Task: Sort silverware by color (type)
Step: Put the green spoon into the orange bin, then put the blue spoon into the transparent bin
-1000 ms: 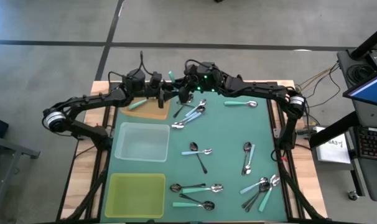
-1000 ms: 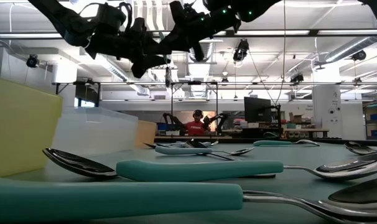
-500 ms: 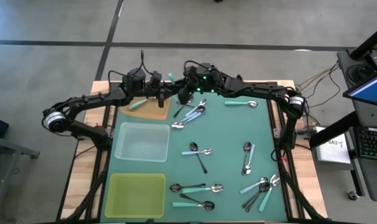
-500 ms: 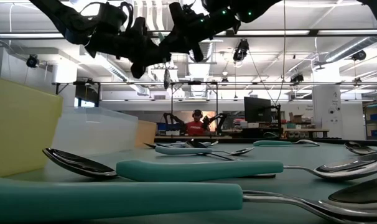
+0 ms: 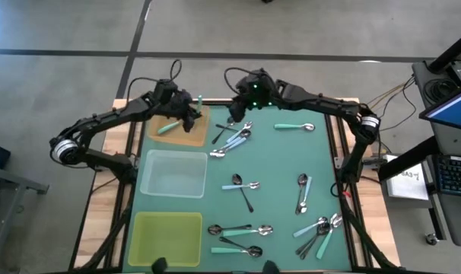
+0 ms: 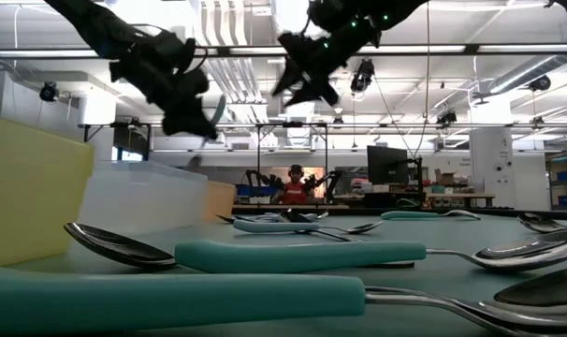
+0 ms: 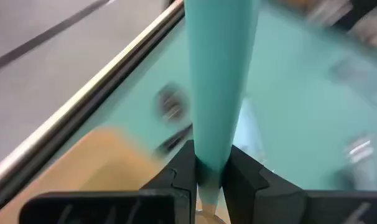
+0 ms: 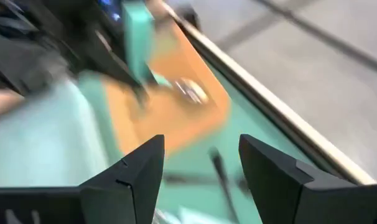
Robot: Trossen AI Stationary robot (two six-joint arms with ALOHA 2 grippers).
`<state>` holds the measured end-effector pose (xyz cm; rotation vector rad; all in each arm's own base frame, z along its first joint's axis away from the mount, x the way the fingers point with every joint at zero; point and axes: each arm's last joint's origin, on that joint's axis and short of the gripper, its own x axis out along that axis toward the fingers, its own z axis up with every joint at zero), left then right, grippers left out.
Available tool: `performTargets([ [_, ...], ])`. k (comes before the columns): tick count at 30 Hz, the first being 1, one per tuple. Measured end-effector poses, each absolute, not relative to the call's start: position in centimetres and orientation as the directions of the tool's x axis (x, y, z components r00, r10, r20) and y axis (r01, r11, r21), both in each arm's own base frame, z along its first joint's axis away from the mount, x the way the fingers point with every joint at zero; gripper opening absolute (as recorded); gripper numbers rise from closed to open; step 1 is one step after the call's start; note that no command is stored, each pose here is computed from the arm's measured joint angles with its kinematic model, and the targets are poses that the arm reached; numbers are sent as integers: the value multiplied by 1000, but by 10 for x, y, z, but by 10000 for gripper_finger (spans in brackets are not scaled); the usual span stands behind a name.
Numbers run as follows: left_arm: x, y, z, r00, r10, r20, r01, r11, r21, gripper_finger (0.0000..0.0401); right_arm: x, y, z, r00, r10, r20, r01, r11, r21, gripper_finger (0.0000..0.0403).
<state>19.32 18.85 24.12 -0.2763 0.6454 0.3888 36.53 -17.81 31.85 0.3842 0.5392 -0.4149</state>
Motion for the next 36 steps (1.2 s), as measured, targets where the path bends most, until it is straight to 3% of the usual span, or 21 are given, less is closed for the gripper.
performTargets([
  [7,173,194,233,327,455,-828,-528,815,239,34,344,-183,292,490,-374,-788,663,746,58,200],
  [17,172,196,206,172,362,-916,-502,833,235,159,321,-163,273,198,-240,-950,762,648,-5,201],
  [25,174,193,206,206,334,-920,-507,841,191,178,303,-112,260,-130,-83,-988,881,448,-153,201],
  [36,169,179,242,443,327,-835,-510,858,65,153,305,-27,225,-233,-24,-972,877,427,-220,201],
])
